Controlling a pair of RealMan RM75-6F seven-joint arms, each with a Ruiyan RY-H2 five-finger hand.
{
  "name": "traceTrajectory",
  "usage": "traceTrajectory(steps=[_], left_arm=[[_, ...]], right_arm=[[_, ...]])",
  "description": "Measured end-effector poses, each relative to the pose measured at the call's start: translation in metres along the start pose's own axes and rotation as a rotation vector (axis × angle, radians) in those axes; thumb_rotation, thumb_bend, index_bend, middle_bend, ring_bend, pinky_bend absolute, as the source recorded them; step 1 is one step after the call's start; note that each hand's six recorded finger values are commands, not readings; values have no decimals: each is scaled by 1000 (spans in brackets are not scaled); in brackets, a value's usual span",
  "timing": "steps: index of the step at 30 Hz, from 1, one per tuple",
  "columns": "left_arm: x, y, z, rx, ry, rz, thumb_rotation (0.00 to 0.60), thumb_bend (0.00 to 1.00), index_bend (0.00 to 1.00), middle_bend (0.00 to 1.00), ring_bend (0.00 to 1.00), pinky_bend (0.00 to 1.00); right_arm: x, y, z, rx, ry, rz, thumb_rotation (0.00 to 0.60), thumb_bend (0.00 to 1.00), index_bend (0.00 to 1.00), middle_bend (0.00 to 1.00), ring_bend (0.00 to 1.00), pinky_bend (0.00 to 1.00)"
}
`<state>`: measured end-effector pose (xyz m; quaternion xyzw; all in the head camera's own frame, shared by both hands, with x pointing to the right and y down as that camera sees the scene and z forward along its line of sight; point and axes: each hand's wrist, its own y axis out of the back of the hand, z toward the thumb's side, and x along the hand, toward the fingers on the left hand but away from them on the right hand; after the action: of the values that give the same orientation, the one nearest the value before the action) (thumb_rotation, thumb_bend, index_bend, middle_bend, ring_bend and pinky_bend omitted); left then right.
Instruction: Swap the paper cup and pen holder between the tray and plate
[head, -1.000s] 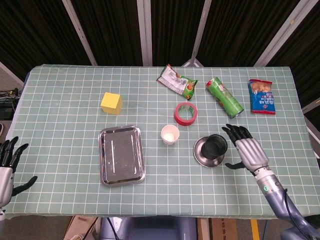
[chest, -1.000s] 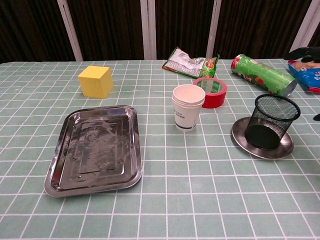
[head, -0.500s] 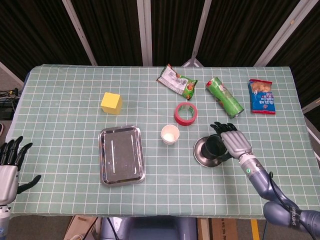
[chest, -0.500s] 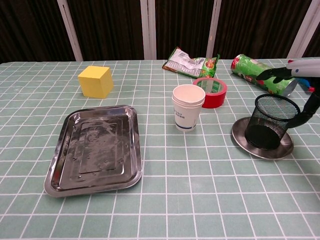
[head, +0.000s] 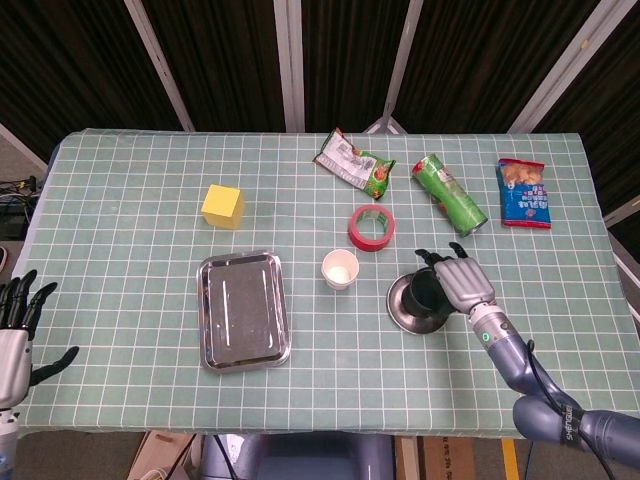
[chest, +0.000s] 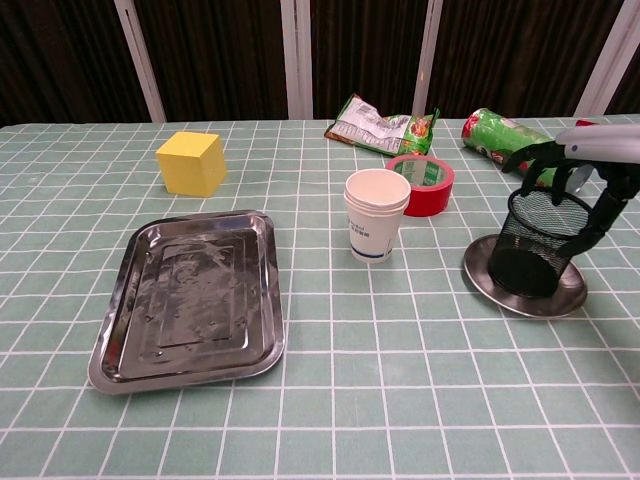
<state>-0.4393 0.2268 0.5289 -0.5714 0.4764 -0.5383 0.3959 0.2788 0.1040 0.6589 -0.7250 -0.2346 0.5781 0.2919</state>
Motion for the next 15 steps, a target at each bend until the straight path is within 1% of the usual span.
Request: traceTrajectory(steps=[2,5,8,15], left_arm=[[0,1,-1,-8,6,6,600,69,152,0,0,14],[0,1,-1,-12,7,5,600,69,153,0,0,14],[0,1,-1,-17,8,3,600,69,156,0,0,14],[0,3,-3,-27,15,9,600,69,159,0,0,14]], right_arm=[[0,1,1,1,1,-15,600,204,273,367,439,66],[0,3,4,9,8,-42,600,230,341,391,454,76],[0,2,6,14,15,-54,600,234,394,403,467,78],[4,6,14,10,35,-70,600,236,402,414,474,79]])
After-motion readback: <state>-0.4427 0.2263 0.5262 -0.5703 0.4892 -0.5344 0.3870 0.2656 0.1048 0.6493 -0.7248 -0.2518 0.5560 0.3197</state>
